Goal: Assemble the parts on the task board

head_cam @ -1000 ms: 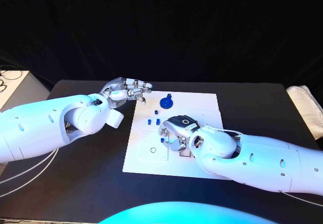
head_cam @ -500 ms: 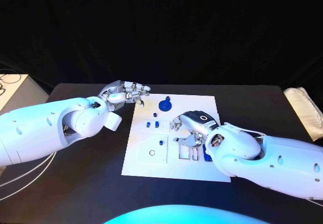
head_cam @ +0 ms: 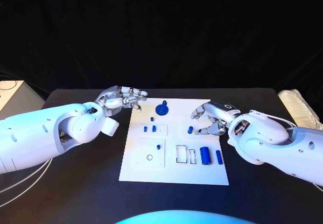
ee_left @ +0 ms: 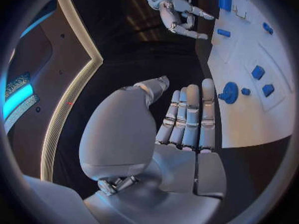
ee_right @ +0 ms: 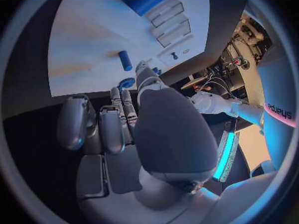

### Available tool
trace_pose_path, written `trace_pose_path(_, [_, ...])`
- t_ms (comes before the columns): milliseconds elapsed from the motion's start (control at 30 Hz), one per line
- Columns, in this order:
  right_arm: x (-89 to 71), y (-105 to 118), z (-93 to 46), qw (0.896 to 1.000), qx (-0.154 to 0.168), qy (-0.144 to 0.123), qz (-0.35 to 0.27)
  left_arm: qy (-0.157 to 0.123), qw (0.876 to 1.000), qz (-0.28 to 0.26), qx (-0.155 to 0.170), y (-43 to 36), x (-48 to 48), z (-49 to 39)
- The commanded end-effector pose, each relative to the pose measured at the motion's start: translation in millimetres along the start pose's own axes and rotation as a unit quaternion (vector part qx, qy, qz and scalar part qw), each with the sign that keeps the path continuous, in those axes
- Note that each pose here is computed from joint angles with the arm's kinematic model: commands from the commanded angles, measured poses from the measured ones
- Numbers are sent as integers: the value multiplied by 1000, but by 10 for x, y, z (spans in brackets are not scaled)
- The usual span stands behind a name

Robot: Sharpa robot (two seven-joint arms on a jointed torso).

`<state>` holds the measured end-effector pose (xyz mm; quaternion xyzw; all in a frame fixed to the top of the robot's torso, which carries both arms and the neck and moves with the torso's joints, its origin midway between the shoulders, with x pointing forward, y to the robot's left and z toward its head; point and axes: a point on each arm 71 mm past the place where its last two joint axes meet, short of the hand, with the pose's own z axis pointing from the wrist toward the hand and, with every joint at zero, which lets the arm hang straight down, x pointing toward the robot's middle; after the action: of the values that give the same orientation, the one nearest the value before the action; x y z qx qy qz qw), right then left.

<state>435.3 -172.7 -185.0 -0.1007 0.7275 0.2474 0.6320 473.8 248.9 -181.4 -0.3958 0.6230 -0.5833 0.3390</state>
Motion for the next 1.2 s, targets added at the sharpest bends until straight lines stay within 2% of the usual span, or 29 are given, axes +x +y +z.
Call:
trace_pose_path(33, [44, -1, 15, 999, -14, 30, -28, 12, 1000, -1, 4, -12, 28, 8])
trace_pose_path(233, [91, -6, 73, 998, -14, 38, -43, 12, 1000, -1, 4, -11, 26, 9])
trace_pose_path(733, [227, 83, 222, 998, -18, 37, -44, 11, 1000, 0, 4, -11, 25, 8])
trace_pose_path(1200, [302, 92, 256, 997, -16, 53, -53, 11, 1000, 0, 2, -9, 21, 5])
